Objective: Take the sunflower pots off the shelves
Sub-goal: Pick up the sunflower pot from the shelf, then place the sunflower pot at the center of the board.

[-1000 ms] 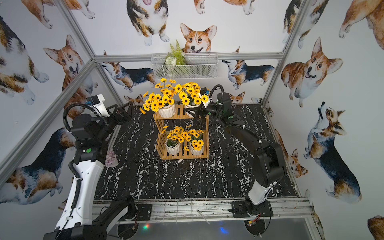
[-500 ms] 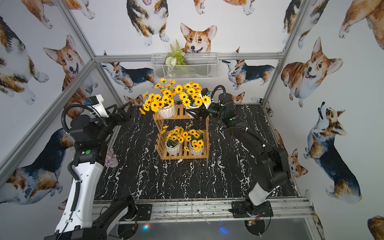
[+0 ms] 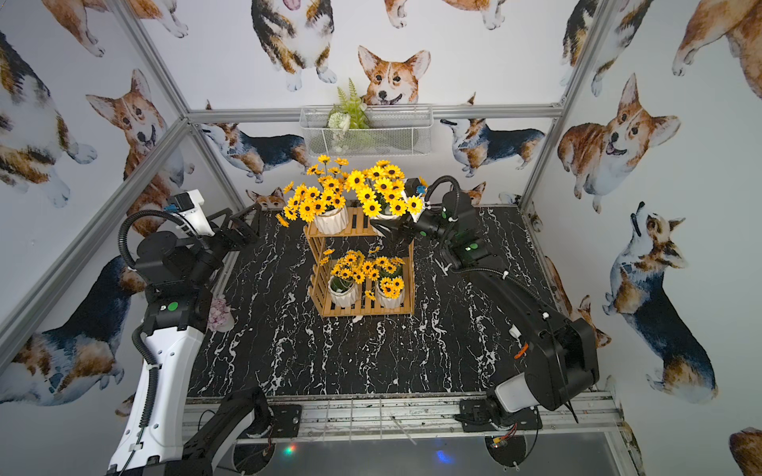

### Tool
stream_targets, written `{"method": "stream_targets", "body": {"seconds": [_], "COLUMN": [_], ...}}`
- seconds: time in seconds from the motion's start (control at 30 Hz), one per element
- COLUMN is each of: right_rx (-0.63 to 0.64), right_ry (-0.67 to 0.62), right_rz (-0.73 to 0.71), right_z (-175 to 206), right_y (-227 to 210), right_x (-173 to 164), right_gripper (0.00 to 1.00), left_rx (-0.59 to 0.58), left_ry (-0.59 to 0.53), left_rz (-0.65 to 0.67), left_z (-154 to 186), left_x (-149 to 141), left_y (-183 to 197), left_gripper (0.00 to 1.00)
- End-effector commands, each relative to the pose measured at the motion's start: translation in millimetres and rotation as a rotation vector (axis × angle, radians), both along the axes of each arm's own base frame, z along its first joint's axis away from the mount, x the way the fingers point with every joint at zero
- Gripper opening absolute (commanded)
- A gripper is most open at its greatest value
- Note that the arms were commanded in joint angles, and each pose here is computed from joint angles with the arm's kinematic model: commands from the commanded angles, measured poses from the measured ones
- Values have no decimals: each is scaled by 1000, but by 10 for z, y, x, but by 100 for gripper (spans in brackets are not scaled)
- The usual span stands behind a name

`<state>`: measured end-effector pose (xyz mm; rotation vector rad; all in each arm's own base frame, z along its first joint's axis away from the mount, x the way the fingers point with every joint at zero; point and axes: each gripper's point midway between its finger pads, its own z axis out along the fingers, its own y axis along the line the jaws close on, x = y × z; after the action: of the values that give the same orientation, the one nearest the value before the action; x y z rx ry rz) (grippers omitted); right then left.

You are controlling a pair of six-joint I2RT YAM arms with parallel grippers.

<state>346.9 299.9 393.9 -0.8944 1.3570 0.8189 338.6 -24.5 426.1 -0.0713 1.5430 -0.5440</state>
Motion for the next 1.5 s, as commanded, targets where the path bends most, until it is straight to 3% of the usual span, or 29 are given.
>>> {"method": "stream_targets", "body": {"seconds": [0.0, 0.77, 1.47], "right_rx": [14, -43, -30], "right_ry": [-69, -34, 82], "right_rz": [-16, 133, 261], "right_z": [123, -515, -1413], "right_y": [-30, 464, 1148], "right_x": [-134, -1486, -1851], "right_gripper": [0, 0, 0], "left_rx": [-10, -15, -4], "left_ry": [-18, -49, -59], "left_rz": [-13, -53, -62], "left_z": [33, 64, 87], "left_x": [-28, -308, -485], "left_y": [-22, -165, -227], "left_gripper": [100, 100, 100]}}
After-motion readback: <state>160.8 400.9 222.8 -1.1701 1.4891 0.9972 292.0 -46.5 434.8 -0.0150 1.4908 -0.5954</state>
